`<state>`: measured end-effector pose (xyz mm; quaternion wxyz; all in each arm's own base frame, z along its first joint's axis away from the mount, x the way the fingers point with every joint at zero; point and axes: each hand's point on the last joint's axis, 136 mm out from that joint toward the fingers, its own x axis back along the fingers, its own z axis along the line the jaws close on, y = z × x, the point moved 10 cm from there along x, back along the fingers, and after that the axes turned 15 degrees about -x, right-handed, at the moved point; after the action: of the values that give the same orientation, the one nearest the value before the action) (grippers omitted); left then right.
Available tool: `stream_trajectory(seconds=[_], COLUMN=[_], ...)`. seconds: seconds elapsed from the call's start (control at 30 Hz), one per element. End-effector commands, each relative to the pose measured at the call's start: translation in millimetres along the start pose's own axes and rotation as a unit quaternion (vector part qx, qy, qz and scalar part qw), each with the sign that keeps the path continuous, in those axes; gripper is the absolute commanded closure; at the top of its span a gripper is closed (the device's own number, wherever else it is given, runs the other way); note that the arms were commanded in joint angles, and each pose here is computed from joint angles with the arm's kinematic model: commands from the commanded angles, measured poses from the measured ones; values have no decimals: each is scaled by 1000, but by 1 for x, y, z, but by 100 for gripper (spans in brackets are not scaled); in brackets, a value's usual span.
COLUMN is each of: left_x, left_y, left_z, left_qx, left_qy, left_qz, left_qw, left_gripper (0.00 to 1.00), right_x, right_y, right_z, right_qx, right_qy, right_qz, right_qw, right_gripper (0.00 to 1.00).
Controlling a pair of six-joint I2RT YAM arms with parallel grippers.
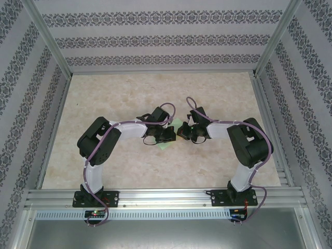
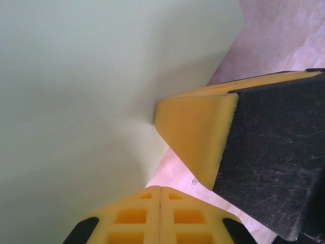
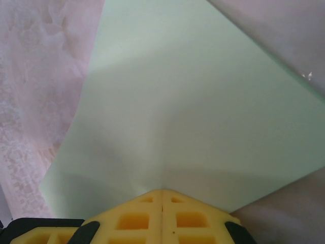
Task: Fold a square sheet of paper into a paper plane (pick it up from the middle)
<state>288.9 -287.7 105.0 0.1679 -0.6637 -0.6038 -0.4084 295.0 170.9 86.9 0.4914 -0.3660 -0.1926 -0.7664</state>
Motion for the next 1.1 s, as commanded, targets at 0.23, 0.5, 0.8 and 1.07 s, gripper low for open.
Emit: stream_trajectory(seconds=[0.23,0.5,0.8,1.07], left_x=[-16,-5,9,17], left_y=[-26,-44,-67,-82], left_z=[25,38,45,48], left_qx=[-21,-15,-3,-10], left_qy=[14,14,-5,3], left_qz=[31,33,31,51], left_qw=[999,999,999,999], left_gripper=[100,100,100,100], right_x=[-12,-13,-16,-15], right_y=[-1,2,4,5], right_z=[-32,-44,-57,-59], right_qx=[-36,-50,-64,-66], right_qy=[-77,-118,-153,-163], right_qz=[1,-1,2,0], right_qw=[996,992,986,984], right_gripper=[100,100,100,100])
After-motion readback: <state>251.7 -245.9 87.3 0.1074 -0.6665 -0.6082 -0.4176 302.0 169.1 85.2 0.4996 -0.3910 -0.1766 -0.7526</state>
